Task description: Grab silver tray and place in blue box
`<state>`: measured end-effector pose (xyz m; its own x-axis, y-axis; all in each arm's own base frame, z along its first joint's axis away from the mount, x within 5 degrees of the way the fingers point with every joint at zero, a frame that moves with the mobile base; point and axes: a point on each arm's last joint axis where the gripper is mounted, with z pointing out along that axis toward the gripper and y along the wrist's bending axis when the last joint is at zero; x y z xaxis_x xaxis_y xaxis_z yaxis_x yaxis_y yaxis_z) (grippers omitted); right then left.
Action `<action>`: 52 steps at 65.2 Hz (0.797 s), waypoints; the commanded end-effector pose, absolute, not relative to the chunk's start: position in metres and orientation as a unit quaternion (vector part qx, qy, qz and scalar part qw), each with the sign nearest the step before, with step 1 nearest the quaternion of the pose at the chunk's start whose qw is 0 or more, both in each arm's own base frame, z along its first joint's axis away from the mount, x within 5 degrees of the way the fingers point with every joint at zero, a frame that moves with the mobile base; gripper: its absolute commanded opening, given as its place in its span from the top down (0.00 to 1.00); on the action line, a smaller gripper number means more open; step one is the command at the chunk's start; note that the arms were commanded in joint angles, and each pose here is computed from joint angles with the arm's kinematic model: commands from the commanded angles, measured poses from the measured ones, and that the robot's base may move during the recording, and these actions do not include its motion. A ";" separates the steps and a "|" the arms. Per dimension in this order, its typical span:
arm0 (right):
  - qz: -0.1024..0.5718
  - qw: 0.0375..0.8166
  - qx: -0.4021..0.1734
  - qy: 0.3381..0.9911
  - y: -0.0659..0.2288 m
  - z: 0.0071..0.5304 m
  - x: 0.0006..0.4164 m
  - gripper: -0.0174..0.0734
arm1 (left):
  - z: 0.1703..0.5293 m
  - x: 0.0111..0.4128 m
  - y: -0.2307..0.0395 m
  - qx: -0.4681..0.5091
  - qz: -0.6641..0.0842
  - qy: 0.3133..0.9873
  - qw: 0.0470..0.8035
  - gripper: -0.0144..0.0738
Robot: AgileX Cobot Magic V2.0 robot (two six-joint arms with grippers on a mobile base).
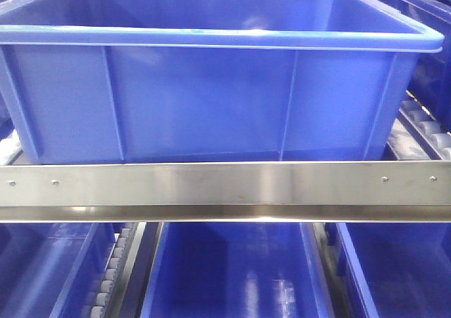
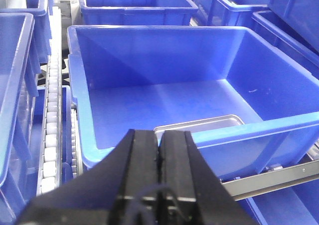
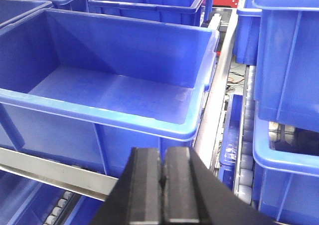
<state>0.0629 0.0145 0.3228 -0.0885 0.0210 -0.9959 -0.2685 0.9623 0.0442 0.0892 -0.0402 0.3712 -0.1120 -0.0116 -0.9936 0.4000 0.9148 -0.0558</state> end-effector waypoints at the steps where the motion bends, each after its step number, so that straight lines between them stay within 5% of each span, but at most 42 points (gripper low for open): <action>1: 0.110 0.706 -0.097 0.693 0.016 0.338 0.062 0.75 | 0.387 0.089 -0.042 0.134 -0.169 0.692 0.689 0.94; 22: 0.110 0.706 -0.097 0.693 0.016 0.338 0.062 0.75 | 0.385 0.086 -0.040 0.120 -0.182 0.695 0.685 0.94; 30: 0.110 0.706 -0.097 0.693 0.016 0.338 0.062 0.75 | 0.373 0.073 -0.026 0.117 -0.125 0.679 0.714 0.95; 52: 0.110 0.706 -0.097 0.693 0.016 0.338 0.062 0.75 | 0.262 0.049 -0.002 -0.002 -0.036 0.637 0.770 0.95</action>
<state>0.0629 0.0145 0.3228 -0.0885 0.0210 -0.9959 -0.2685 0.9623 0.0442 0.0502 -0.0047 0.2668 0.0590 -0.0418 -0.9974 0.0870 0.9955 -0.0366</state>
